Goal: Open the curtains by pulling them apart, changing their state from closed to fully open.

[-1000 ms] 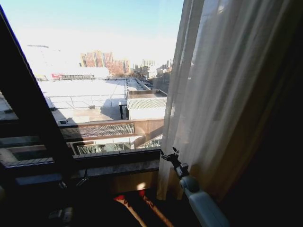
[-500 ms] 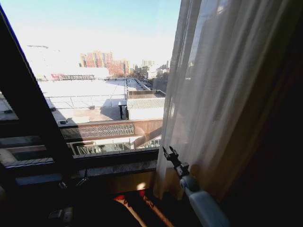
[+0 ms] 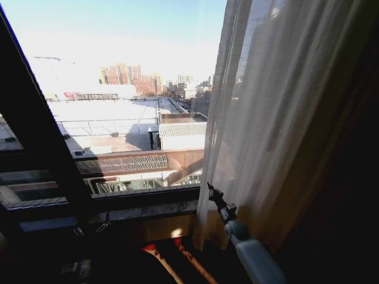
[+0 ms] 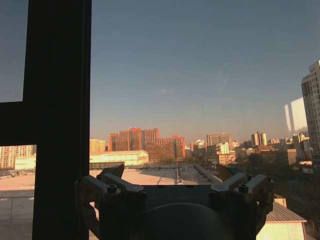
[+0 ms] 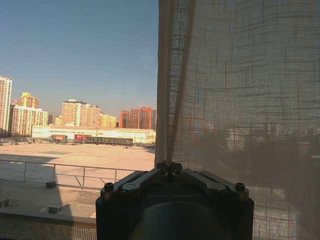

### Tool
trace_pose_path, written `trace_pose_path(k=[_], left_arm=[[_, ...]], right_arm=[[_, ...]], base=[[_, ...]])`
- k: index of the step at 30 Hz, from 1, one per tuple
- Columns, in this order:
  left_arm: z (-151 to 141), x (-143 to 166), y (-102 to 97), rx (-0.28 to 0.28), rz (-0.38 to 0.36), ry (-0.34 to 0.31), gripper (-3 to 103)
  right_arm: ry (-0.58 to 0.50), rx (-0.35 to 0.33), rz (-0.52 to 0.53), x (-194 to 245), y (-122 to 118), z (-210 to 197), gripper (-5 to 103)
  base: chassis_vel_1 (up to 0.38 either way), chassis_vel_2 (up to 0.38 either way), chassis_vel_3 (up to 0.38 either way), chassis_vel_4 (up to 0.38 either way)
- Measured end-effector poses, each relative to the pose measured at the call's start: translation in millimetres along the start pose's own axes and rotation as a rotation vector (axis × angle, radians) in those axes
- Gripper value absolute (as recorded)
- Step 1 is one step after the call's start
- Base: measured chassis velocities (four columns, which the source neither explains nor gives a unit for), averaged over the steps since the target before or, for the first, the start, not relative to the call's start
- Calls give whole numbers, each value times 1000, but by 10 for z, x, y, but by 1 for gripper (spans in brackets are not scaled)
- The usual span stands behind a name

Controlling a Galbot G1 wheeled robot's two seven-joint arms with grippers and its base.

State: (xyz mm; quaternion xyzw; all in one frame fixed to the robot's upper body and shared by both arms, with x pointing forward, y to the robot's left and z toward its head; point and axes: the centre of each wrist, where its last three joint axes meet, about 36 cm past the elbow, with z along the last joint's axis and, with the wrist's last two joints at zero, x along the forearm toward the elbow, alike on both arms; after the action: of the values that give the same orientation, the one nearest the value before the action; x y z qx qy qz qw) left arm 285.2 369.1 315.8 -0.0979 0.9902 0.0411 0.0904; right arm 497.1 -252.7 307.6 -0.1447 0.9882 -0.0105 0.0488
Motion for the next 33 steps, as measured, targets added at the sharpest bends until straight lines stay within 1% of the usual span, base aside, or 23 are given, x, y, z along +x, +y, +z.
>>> trace_pose_path(k=[3,8,16,25,33], left_arm=[[0,0,0,0,0,0,100],[0,0,0,0,0,0,100],[0,0,1,0,0,0,100],[0,0,1,0,0,0,100],[0,0,0,0,0,0,100]], right_arm=[[5,-13,-9,44,-27,18,0],[10,-16,-10,83,-43,35,0],[9,-16,-10,118,-75,47,0],[2,-16,-15,160,-147,55,0],[-2,-16,-18,188,-191,68,0]], base=[[0,0,0,0],[-11,-10,8,4],[-111,-128,141,124],[-277,-253,262,257],[-379,-299,381,302]])
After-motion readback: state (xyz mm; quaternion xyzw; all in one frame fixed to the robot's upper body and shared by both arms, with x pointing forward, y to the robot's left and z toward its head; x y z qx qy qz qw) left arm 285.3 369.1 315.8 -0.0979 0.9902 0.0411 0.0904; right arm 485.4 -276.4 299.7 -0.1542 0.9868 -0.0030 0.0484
